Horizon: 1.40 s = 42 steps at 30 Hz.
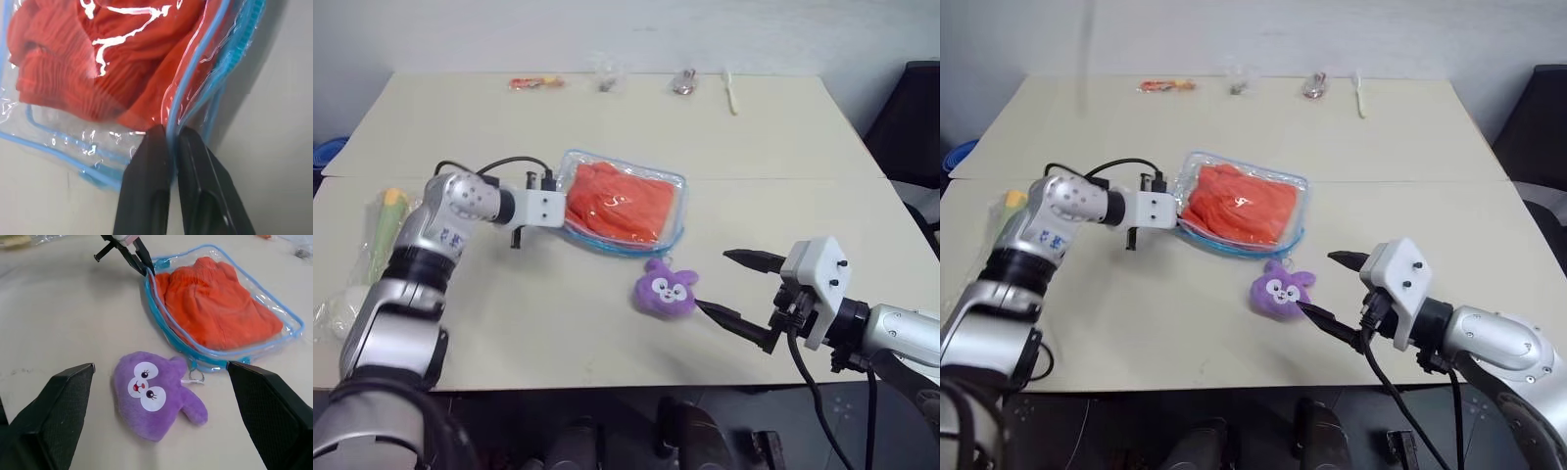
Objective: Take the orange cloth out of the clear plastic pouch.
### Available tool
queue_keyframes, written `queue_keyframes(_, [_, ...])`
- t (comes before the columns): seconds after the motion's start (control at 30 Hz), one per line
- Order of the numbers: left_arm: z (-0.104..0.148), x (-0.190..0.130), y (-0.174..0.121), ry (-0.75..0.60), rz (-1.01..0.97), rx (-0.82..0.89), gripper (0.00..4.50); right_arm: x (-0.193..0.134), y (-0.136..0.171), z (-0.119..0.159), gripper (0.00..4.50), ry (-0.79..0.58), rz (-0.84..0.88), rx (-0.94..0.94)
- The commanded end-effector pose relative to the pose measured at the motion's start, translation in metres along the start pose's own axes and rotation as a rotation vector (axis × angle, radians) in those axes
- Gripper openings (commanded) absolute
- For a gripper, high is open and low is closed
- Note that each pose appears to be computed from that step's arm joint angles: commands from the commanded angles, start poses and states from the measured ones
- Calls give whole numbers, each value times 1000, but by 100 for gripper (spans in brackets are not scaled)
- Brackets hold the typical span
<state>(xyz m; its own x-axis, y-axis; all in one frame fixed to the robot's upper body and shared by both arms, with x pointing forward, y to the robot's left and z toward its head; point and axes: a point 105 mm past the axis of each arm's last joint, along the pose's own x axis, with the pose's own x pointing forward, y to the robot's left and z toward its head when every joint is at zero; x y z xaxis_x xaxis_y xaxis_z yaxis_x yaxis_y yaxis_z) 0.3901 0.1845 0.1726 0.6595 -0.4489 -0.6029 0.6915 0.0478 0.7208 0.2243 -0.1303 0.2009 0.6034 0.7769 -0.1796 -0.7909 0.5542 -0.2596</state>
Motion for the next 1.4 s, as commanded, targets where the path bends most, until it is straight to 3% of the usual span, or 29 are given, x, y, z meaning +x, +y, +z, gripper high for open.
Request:
queue_keyframes(0.03, [5,-22,-17,67,52,-80,33,0,3,8,450,-28,35,-39])
queue_keyframes(0.17, [16,-32,-50,70,23,-174,33,3,0,9,450,-34,64,-38])
queue_keyframes(0.4, [4,-37,-39,109,91,-162,33,11,-1,11,450,-48,111,-45])
queue_keyframes(0.57, [8,-40,-38,62,65,-192,33,13,-2,10,450,-51,123,-51])
queue_keyframes(0.67, [9,-43,-41,55,56,-210,90,13,-3,10,450,-51,121,-53])
queue_keyframes(0.93, [10,-63,-45,50,47,-301,340,13,-4,5,450,-34,128,-61])
queue_keyframes(1.0, [12,-73,-41,16,46,-373,403,14,-4,2,450,-21,122,-71])
queue_keyframes(1.03, [22,-83,-41,-69,-5,-435,433,15,-3,-1,450,-11,114,-77])
queue_keyframes(1.23, [64,-140,-51,-444,-345,-539,433,29,0,-23,450,59,65,-139])
queue_keyframes(1.4, [69,-150,-48,-491,-451,-539,433,47,8,-44,450,120,51,-196])
